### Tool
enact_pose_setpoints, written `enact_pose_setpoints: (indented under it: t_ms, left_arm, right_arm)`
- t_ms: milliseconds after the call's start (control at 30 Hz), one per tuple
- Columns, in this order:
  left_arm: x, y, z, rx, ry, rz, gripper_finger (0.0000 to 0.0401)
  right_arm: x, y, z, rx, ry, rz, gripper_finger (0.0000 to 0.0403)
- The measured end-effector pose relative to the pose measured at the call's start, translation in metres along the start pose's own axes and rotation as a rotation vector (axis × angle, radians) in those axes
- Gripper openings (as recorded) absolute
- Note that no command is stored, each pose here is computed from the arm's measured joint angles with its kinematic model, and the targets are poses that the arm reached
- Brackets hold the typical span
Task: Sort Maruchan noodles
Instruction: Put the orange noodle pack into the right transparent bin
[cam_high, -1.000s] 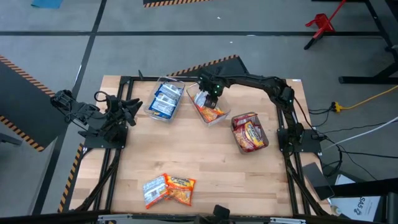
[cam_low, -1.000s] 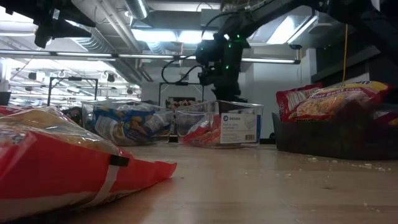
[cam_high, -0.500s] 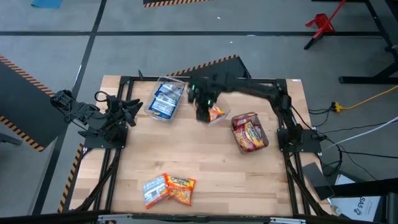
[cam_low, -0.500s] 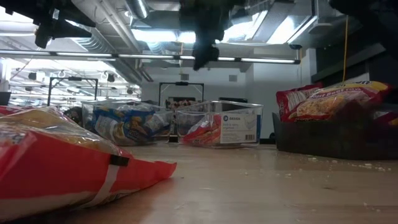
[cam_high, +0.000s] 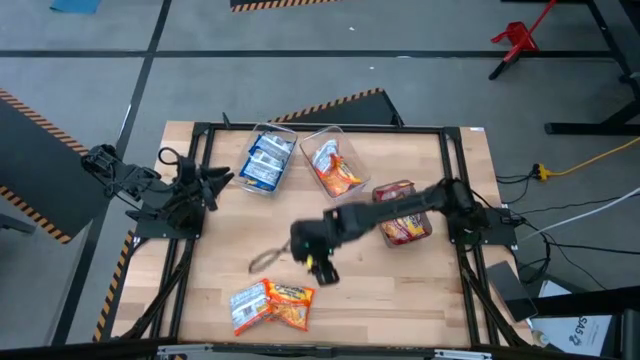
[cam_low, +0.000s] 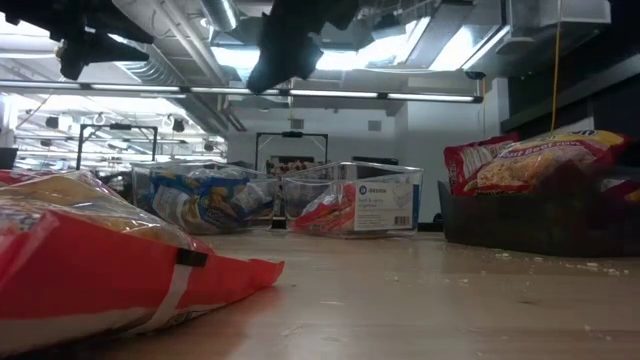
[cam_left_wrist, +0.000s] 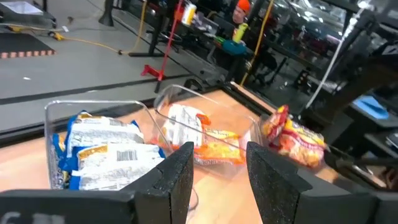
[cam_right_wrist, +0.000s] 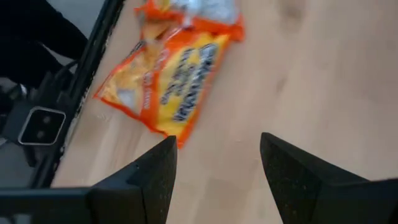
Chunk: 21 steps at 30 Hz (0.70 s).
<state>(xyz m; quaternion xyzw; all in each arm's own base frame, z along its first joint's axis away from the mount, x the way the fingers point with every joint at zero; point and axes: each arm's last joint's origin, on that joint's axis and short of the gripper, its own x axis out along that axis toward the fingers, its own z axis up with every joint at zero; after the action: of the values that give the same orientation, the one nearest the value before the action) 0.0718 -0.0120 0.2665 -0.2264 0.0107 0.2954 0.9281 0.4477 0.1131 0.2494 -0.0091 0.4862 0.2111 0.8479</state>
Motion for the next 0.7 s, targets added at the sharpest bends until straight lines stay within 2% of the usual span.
enact_pose_setpoints:
  t_ms: [233,400,600,700]
  left_arm:
    - [0.000,-0.001,-0.001,0.001,0.020,-0.021,0.0141]
    - [0.000,0.000,0.000,-0.019,0.015,-0.016,0.0141]
    - [0.000,0.000,-0.001,-0.021,0.016,-0.016,0.0141]
    - [0.000,0.000,-0.001,-0.023,0.017,-0.017,0.0141]
  right_arm:
    - [0.039,0.036,-0.015,-0.096,-0.062,0.013,0.0220]
    - [0.058,0.049,-0.021,-0.142,-0.166,0.025,0.0261]
    - [0.090,0.049,-0.032,-0.059,-0.135,0.026,0.0312]
    - [0.107,0.050,-0.039,-0.060,-0.107,0.016,0.0326]
